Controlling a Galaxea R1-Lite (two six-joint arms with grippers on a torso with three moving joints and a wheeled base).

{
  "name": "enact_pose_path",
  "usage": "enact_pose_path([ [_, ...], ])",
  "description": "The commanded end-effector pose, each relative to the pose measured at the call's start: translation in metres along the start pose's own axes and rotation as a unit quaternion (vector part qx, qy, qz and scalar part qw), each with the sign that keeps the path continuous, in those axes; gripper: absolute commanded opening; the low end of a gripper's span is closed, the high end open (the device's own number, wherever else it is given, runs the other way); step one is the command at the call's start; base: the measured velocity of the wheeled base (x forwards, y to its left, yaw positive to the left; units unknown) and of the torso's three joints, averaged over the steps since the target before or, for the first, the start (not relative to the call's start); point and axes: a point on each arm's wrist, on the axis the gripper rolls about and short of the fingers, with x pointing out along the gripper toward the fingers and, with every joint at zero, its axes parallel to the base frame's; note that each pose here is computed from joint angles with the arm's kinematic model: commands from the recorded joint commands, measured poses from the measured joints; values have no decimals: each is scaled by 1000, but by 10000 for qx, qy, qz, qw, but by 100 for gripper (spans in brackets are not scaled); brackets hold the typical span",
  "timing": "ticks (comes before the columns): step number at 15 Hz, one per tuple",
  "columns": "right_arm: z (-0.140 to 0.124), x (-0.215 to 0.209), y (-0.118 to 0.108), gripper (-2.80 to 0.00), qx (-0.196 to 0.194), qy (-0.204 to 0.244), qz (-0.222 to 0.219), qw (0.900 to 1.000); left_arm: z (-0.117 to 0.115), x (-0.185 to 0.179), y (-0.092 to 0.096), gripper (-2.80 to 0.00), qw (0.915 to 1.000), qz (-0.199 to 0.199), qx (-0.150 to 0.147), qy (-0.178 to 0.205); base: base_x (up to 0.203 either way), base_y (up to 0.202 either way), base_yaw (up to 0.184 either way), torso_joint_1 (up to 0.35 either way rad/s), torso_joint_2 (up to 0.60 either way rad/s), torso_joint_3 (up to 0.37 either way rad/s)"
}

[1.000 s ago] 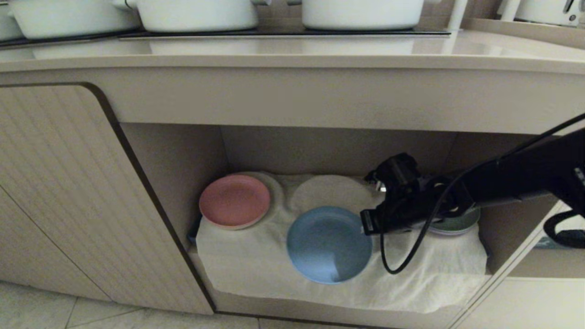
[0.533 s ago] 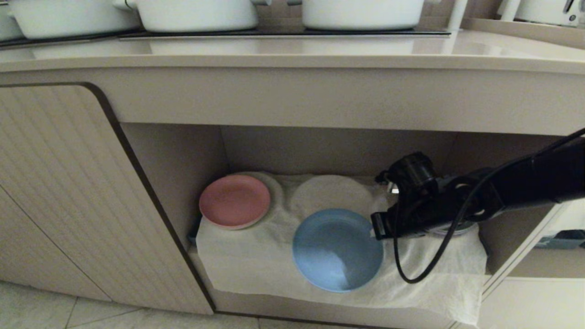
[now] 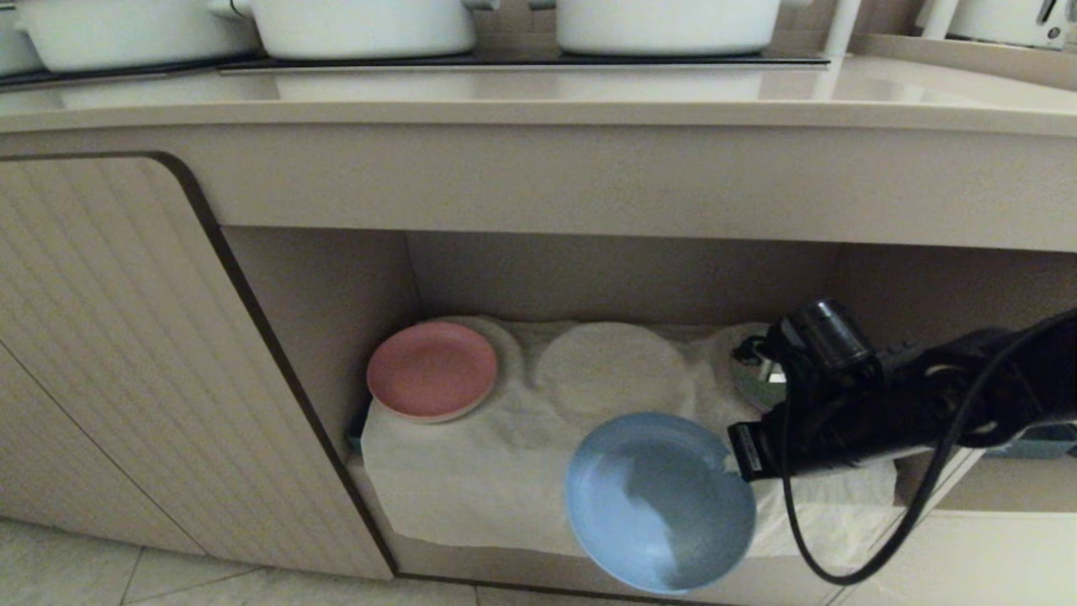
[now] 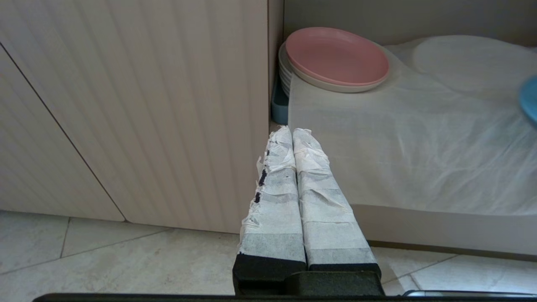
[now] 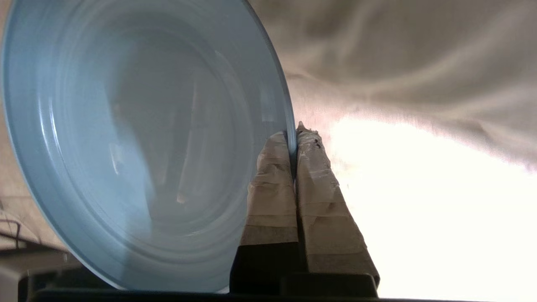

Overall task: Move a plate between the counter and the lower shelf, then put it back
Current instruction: Put the plate

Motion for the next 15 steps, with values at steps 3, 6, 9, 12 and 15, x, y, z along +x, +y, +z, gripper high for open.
enact_pose_path([
  [3, -23, -26, -9, -280, 112, -39, -47, 9999, 0, 0, 0, -280, 10000, 0, -2, -2, 0, 0, 0, 0, 0, 0],
  [6, -39, -45, -25, -280, 360, -123, -193, 9991, 0, 0, 0, -280, 10000, 0, -2, -2, 0, 0, 0, 0, 0, 0],
  [9, -57, -63, -39, -280, 616, -115, -355, 9974, 0, 0, 0, -280, 10000, 0, -2, -2, 0, 0, 0, 0, 0, 0],
  [12, -80, -81, -50, -280, 861, -237, -486, 9948, 0, 0, 0, -280, 10000, 0, -2, -2, 0, 0, 0, 0, 0, 0],
  [15, -104, -96, -58, -280, 1097, -382, -618, 9913, 0, 0, 0, -280, 10000, 0, -2, -2, 0, 0, 0, 0, 0, 0],
])
